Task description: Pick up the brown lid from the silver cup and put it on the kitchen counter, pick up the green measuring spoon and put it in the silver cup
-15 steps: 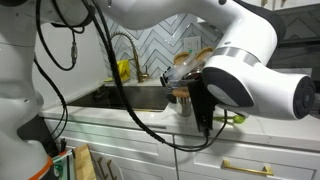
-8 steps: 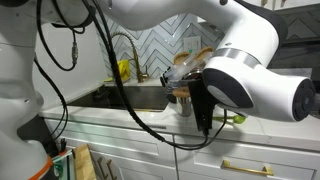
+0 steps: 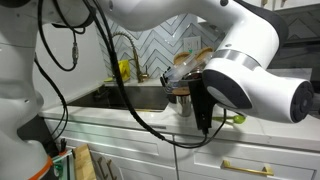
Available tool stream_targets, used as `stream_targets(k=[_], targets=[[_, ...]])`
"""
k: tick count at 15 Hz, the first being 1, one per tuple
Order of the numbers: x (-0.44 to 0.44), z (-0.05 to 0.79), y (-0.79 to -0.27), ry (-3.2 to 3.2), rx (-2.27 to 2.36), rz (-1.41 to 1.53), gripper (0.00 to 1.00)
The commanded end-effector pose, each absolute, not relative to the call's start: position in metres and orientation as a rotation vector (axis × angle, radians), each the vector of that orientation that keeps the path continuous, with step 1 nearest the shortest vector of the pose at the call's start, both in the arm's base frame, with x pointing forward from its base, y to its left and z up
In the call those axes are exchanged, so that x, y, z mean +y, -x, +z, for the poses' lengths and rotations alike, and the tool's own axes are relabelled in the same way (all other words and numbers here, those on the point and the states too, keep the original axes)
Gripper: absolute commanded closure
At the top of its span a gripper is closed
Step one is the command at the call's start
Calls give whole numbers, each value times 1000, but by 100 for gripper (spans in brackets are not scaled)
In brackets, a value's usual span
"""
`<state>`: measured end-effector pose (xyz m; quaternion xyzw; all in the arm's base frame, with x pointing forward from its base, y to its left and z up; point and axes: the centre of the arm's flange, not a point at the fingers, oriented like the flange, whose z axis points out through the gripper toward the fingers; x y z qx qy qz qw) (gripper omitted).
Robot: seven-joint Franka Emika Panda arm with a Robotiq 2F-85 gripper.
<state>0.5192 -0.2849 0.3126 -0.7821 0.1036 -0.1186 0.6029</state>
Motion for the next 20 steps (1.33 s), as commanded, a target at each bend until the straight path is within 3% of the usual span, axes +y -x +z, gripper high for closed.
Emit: stream_targets(k=[1,2,9,20], targets=[[-289,310,-524,1769,251,-269,95],[-288,312,-524,1761,250,-270,100],[-294,334,-519,1729,210,-310,97],[-359,385,-463,1890,330,-523,97]])
